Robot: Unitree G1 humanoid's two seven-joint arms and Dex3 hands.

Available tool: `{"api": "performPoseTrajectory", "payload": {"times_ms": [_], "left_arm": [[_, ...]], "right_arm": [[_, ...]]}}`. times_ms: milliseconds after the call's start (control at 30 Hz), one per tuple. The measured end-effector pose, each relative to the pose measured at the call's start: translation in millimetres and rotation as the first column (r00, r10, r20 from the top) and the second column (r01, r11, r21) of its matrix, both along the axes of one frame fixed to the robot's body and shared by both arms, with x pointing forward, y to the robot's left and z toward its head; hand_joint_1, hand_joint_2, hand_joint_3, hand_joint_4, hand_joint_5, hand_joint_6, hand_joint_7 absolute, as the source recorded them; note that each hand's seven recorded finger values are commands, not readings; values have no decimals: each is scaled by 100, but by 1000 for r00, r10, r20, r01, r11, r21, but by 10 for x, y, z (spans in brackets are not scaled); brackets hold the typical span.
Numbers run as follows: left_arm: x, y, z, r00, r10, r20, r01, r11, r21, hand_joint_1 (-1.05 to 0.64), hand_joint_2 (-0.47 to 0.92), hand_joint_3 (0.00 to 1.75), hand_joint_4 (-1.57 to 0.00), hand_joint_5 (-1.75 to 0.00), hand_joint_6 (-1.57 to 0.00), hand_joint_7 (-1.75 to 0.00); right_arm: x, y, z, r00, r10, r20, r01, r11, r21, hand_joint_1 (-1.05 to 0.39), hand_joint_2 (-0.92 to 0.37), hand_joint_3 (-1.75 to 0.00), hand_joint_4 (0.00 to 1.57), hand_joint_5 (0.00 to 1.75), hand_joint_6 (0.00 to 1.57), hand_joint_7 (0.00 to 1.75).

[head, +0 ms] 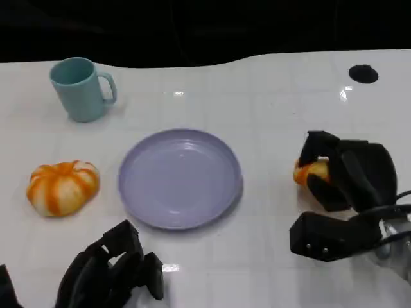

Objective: Grasp the bread from the table and place it into the plate.

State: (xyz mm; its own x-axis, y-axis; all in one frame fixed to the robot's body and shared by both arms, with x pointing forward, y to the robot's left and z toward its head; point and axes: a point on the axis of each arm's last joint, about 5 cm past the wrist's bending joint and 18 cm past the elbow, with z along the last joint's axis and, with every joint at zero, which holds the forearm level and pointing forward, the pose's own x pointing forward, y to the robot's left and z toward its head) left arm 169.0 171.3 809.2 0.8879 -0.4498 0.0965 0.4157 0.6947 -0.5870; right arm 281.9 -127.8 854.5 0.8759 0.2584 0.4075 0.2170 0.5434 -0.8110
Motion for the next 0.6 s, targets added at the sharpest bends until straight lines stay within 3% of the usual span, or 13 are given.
{"api": "performPoseTrajectory", "payload": {"times_ms": [133,433,600], "left_arm": [[-3,0,-1,1000,-1,-2,1,1000,-1,-63,92,22,-82,-175,-67,-168],[-4,-6,-1,1000,-3,-10,3,1000,0,-64,92,23,-83,-175,-68,-168],[-4,-7,1,1000,3,-9,-3,1000,8,-65,92,23,-83,-175,-67,-167]], "right_arm": [[30,116,88,997,66,45,-69,995,67,-63,-66,-175,157,175,119,175],[59,373,214,985,138,101,-154,974,164,-60,-57,-175,148,175,109,175],[88,506,303,976,182,118,-201,963,178,-51,-42,-175,136,175,101,175]]}}
